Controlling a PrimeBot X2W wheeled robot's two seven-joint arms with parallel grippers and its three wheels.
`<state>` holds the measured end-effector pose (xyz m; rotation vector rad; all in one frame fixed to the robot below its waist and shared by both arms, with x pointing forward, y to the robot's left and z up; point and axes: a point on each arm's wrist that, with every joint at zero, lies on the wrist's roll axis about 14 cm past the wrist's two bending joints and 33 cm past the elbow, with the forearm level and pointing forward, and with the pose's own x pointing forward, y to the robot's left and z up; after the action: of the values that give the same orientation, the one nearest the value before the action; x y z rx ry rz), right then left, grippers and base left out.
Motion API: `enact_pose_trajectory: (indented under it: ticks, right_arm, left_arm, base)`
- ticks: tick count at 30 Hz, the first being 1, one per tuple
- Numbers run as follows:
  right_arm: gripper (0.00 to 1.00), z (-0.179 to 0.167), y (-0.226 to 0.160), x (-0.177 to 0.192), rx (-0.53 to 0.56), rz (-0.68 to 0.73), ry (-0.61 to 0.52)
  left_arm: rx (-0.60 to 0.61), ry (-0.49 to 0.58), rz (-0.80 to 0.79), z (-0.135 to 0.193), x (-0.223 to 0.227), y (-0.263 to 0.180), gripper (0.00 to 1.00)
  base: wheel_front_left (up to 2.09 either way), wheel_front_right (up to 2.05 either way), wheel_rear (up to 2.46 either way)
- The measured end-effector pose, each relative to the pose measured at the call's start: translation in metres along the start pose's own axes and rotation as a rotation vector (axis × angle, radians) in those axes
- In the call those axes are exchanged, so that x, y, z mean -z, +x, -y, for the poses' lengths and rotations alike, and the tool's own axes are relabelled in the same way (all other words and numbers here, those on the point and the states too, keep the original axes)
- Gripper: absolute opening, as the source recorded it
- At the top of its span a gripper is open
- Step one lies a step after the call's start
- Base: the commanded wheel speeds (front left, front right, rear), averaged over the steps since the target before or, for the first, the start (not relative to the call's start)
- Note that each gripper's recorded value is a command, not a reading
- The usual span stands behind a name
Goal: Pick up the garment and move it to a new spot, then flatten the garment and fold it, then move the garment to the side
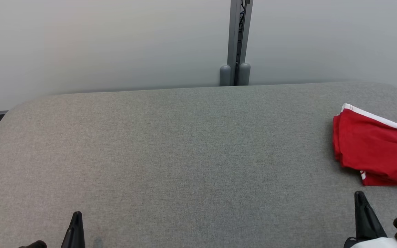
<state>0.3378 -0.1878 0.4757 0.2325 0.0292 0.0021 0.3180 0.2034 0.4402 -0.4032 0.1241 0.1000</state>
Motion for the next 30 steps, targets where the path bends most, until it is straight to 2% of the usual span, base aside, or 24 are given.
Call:
enact_pose_trajectory:
  ticks: [30]
  right_arm:
    - [0.0,0.011,0.017,-0.006,0.069,-0.006,0.496]
  left_arm:
    - [-0.013,-0.435,0.01,0.005,-0.018,0.024,0.0]
  base:
    - [0.0,0.0,0.0]
